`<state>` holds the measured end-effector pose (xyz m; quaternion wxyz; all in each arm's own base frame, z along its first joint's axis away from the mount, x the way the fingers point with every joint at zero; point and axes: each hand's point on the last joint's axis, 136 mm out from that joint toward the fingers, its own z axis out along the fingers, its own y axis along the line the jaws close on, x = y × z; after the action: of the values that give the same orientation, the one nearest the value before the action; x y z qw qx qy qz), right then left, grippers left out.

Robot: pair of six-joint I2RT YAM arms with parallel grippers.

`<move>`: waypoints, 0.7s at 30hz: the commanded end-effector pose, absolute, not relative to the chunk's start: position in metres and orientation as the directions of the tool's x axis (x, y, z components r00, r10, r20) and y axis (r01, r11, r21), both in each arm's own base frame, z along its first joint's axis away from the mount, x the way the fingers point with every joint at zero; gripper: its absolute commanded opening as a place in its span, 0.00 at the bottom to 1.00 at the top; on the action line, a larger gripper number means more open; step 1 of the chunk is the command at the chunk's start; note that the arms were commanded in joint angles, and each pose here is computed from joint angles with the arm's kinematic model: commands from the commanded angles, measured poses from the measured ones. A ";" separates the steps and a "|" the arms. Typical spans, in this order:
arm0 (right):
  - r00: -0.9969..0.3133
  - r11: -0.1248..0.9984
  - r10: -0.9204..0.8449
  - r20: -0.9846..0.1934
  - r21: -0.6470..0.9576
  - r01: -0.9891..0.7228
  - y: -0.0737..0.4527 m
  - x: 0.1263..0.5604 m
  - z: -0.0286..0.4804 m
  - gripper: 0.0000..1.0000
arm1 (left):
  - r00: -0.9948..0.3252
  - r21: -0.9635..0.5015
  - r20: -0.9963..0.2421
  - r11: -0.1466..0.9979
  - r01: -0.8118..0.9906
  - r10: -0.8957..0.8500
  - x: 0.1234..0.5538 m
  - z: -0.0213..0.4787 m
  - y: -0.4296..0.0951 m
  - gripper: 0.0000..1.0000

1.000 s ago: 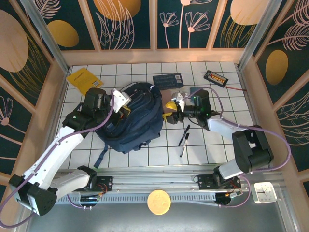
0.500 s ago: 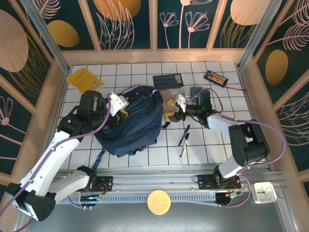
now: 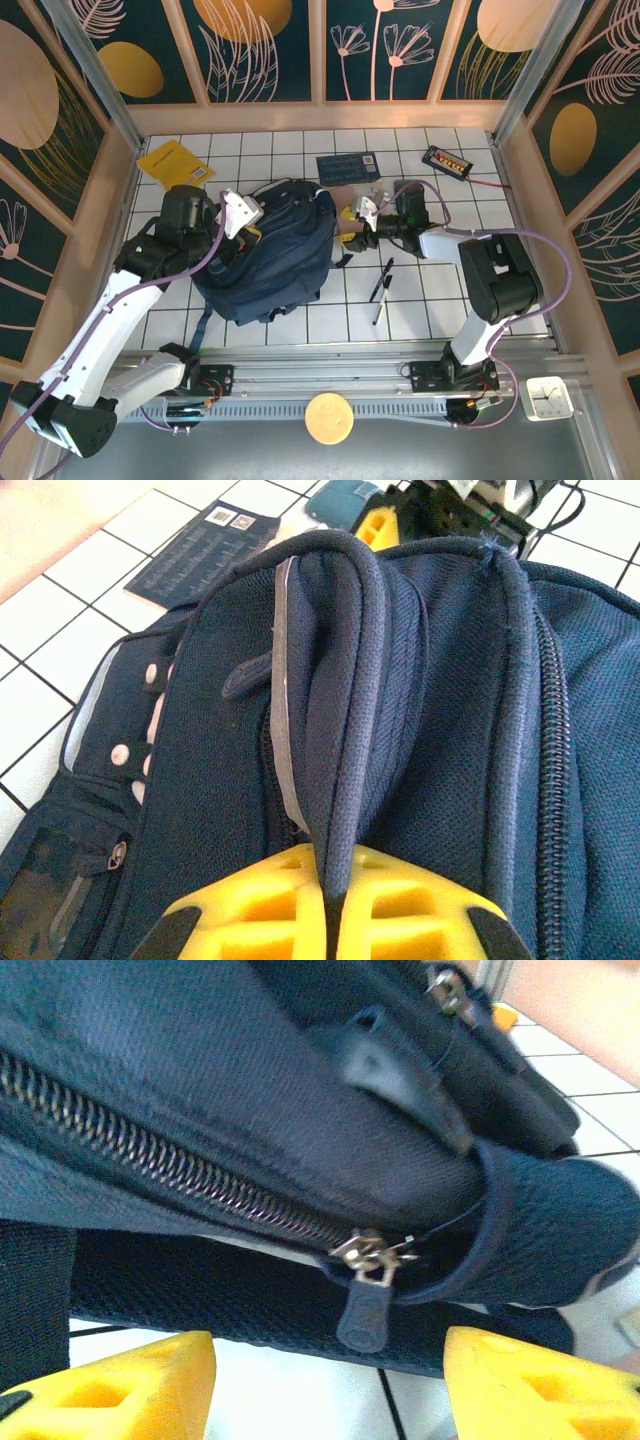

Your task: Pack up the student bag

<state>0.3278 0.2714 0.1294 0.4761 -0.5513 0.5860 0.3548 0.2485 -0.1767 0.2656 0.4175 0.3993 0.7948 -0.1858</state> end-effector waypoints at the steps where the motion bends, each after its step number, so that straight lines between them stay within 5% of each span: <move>1: 0.093 0.100 -0.263 -0.960 -0.123 -0.987 0.284 0.327 0.138 0.63 | -0.171 0.134 -0.886 0.590 0.796 0.431 0.256 0.318 -0.183 0.00; 13: 0.043 0.119 -0.208 -0.977 -0.069 -0.991 0.292 0.346 0.140 0.62 | -0.180 0.134 -0.881 0.595 0.792 0.438 0.254 0.314 -0.180 0.00; 21: 0.024 0.118 -0.200 -0.979 -0.049 -0.992 0.294 0.344 0.139 0.48 | -0.181 0.136 -0.882 0.602 0.787 0.436 0.255 0.316 -0.179 0.00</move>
<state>0.3439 0.2898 0.1289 0.4765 -0.5212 0.5853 0.3983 0.2477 -0.1754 0.2662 0.4157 0.4011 0.7955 -0.1829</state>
